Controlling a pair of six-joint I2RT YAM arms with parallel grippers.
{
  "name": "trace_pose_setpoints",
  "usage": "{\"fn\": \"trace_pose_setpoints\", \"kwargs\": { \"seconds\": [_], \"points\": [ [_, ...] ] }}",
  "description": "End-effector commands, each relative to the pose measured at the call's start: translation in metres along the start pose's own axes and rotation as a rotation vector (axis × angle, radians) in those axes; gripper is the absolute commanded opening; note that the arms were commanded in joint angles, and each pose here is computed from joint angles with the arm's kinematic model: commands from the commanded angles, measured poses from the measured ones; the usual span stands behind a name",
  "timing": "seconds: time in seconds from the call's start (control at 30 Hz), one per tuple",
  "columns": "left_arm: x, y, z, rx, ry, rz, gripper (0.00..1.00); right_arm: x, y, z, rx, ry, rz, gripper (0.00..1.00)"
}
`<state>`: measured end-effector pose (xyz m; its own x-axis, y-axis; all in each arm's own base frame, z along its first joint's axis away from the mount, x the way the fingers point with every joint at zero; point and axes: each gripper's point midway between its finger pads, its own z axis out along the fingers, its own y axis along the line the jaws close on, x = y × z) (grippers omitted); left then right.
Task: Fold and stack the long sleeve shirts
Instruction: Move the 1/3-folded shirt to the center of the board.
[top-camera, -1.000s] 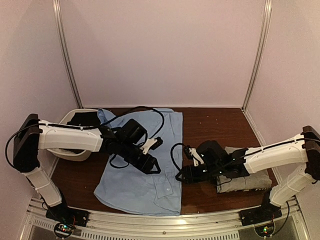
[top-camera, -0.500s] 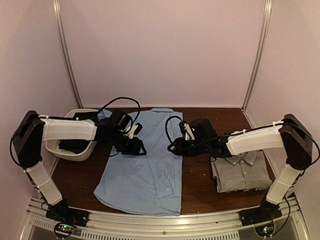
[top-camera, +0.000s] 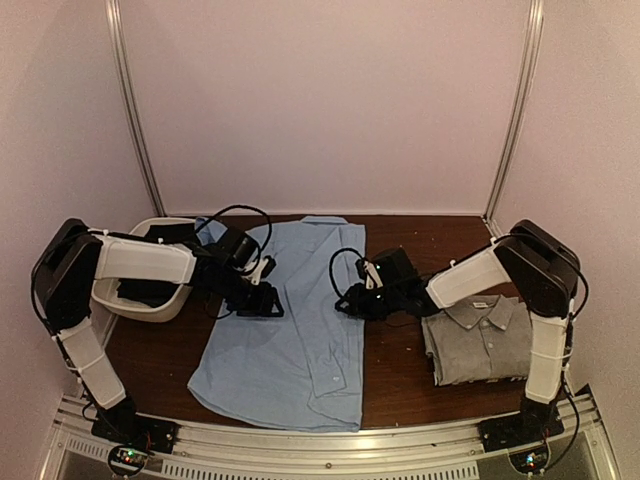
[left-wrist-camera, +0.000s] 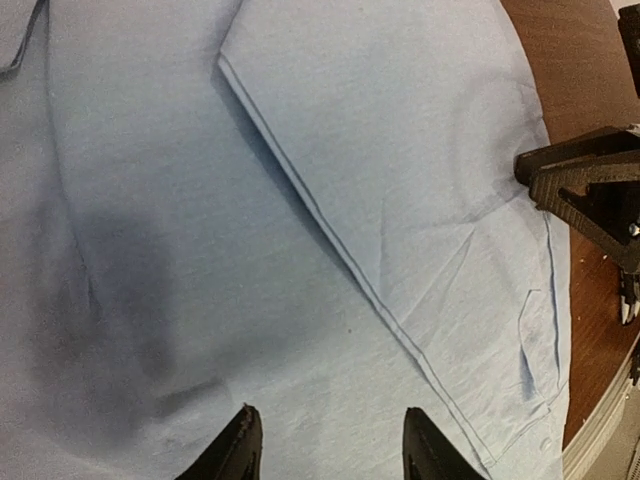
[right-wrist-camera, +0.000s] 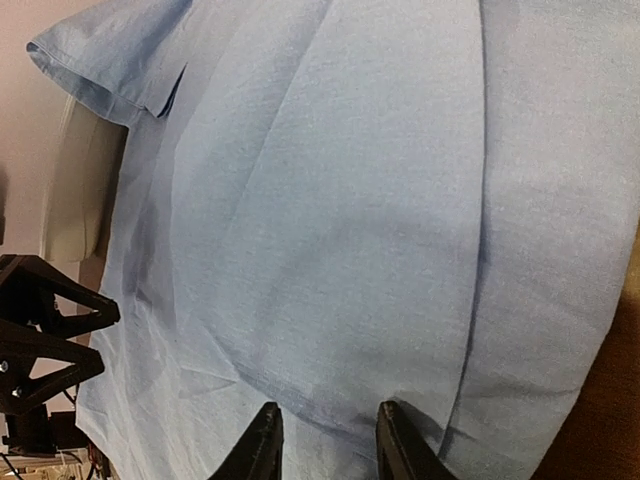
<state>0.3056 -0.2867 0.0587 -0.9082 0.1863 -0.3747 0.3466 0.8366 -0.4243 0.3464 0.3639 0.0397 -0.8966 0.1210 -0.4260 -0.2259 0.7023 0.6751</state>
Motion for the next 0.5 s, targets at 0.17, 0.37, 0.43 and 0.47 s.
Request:
{"fn": "trace_pose_setpoints", "kwargs": {
  "seconds": [0.17, 0.37, 0.43, 0.47],
  "points": [
    [0.01, 0.004, 0.023, 0.03, 0.032, -0.055, 0.48, -0.011, -0.036, -0.002, 0.038, -0.002, 0.03, 0.33],
    [0.012, -0.014, 0.037, 0.061, 0.049, -0.07, 0.48, -0.019, -0.061, -0.011, 0.103, 0.003, 0.018, 0.34],
    [0.012, -0.023, 0.042, 0.066, 0.055, -0.066, 0.48, -0.024, -0.069, -0.017, 0.114, -0.005, 0.023, 0.33],
    [0.012, -0.027, 0.045, 0.066, 0.057, -0.069, 0.48, -0.026, -0.071, -0.02, 0.117, -0.011, 0.025, 0.33]
  ]
}}
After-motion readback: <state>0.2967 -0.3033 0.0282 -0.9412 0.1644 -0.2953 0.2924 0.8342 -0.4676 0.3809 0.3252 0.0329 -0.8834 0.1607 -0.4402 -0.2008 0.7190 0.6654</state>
